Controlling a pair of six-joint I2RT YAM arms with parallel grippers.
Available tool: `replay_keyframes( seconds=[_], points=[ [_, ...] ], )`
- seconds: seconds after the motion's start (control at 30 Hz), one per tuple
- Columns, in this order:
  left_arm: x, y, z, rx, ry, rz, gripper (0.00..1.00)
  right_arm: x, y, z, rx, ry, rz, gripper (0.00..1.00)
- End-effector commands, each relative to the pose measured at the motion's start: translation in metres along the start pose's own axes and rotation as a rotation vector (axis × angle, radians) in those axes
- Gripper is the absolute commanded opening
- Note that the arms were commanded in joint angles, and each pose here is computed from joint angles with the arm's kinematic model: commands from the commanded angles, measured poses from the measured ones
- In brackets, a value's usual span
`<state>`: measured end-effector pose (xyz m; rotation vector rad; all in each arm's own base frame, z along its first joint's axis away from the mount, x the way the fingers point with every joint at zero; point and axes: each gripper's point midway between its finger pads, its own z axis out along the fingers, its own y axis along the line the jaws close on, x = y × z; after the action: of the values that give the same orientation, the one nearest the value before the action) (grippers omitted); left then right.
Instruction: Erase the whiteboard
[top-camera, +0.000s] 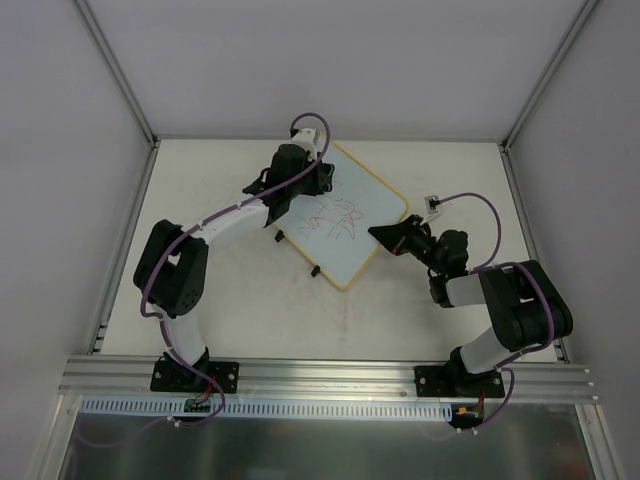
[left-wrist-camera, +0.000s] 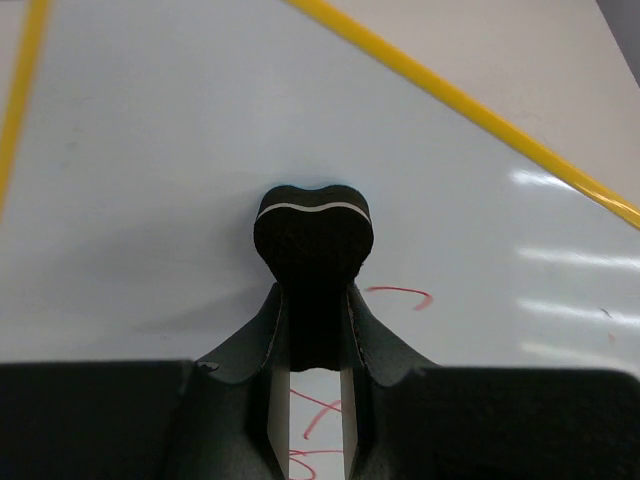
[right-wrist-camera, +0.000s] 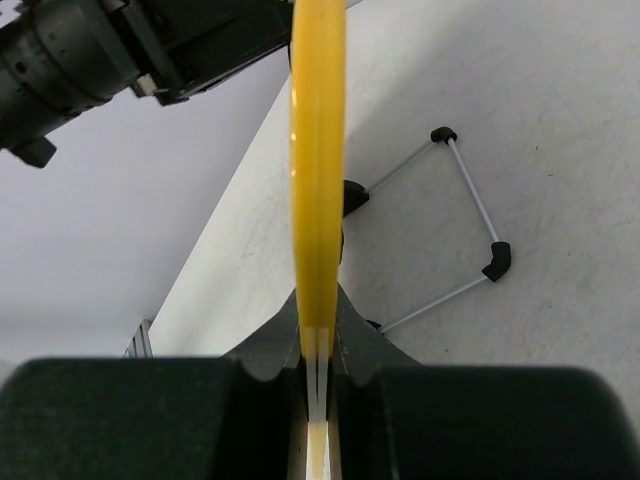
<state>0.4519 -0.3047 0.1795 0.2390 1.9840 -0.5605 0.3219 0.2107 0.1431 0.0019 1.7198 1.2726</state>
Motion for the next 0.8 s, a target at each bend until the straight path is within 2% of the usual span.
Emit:
replay_keyframes(
  seconds=[0.0,0.17,0.4,0.63,0.77],
  points=[
    [0.022,0.070,0.007,-0.202,0.070,-0.137,0.08,-0.007,0.044,-0.003,-0.203,-0.029,-0.176,0.00],
    [0.032,0.098,0.013,-0.285,0.121,-0.157,0.09,-0.007,0.046,-0.004,-0.209,-0.026,-0.178,0.00],
    [0.026,0.091,0.019,-0.236,0.123,-0.165,0.08,-0.007,0.046,-0.005,-0.209,-0.028,-0.178,0.00],
    [0.019,0.063,0.021,-0.129,0.106,-0.163,0.09,-0.007,0.045,-0.005,-0.208,-0.030,-0.180,0.00],
    [0.013,0.039,0.027,-0.079,0.094,-0.098,0.10,-0.006,0.046,-0.004,-0.212,-0.023,-0.180,0.00]
  ],
)
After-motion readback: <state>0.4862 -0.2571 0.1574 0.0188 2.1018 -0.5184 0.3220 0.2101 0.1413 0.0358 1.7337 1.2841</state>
